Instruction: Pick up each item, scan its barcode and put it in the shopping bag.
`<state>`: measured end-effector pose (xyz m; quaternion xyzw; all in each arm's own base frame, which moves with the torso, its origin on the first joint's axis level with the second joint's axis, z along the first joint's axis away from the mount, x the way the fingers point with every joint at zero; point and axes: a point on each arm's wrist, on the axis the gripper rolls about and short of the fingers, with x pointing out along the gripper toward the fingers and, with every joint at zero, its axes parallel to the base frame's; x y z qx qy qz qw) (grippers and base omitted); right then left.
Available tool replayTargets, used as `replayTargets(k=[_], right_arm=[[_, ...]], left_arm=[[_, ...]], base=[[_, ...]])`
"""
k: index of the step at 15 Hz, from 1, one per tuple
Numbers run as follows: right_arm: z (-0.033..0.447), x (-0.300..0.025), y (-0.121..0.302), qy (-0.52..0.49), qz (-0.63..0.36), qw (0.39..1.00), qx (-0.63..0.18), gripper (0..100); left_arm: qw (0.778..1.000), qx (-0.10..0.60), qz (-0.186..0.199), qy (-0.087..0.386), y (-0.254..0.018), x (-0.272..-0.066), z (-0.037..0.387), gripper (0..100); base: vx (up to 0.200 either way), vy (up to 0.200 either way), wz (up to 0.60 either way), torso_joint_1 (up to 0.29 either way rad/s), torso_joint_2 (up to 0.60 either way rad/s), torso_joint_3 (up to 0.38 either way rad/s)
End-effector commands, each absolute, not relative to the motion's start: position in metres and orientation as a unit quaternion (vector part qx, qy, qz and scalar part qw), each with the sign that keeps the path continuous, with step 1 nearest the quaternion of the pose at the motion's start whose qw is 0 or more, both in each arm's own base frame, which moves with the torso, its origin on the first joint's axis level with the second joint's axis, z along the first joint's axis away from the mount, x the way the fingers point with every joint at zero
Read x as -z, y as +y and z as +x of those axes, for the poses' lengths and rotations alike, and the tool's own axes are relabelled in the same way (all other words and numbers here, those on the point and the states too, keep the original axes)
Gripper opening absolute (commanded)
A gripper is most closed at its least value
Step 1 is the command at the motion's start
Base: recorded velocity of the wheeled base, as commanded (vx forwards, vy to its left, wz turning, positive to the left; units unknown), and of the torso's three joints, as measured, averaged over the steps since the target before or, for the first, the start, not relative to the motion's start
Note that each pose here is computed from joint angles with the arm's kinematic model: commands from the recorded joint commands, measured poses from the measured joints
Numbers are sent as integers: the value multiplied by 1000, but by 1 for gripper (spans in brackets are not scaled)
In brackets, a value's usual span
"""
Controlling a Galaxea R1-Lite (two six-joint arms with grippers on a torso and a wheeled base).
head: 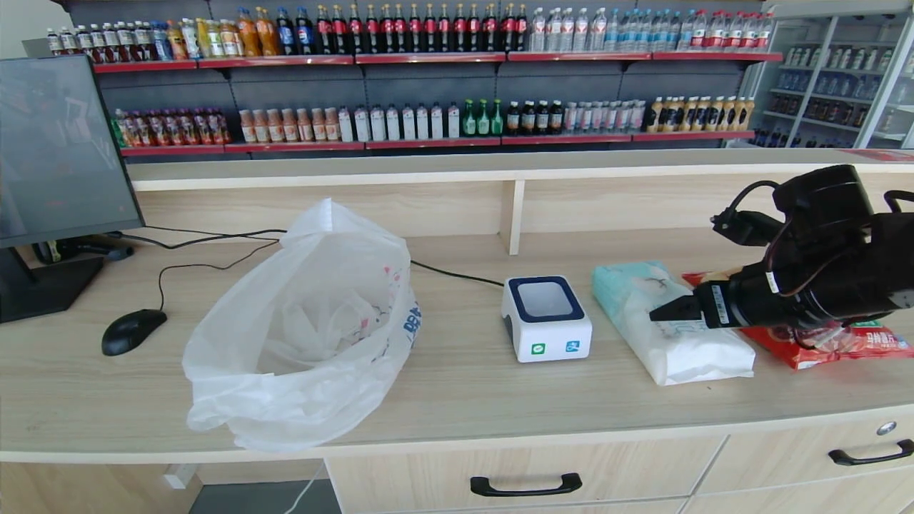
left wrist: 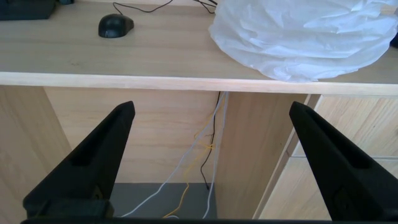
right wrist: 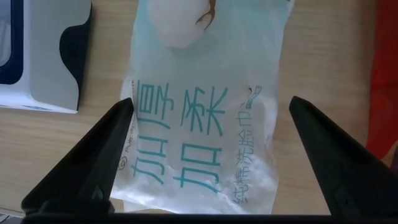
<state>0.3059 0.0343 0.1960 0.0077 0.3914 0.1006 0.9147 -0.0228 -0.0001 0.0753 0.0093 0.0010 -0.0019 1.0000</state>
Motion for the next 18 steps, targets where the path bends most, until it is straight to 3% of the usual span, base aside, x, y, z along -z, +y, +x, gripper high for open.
replayTargets(k=[1,18], right_arm=[[311,-190,35,400,7,911,-97,100],[332,-153,45,450,-11,889,-88,100]], left_arm=[[1000,2,9,1,0,-75,-23,100],[1000,2,9,1,0,-75,-23,100]], base=[[0,0,0,0,0,0],[0,0,0,0,0,0]])
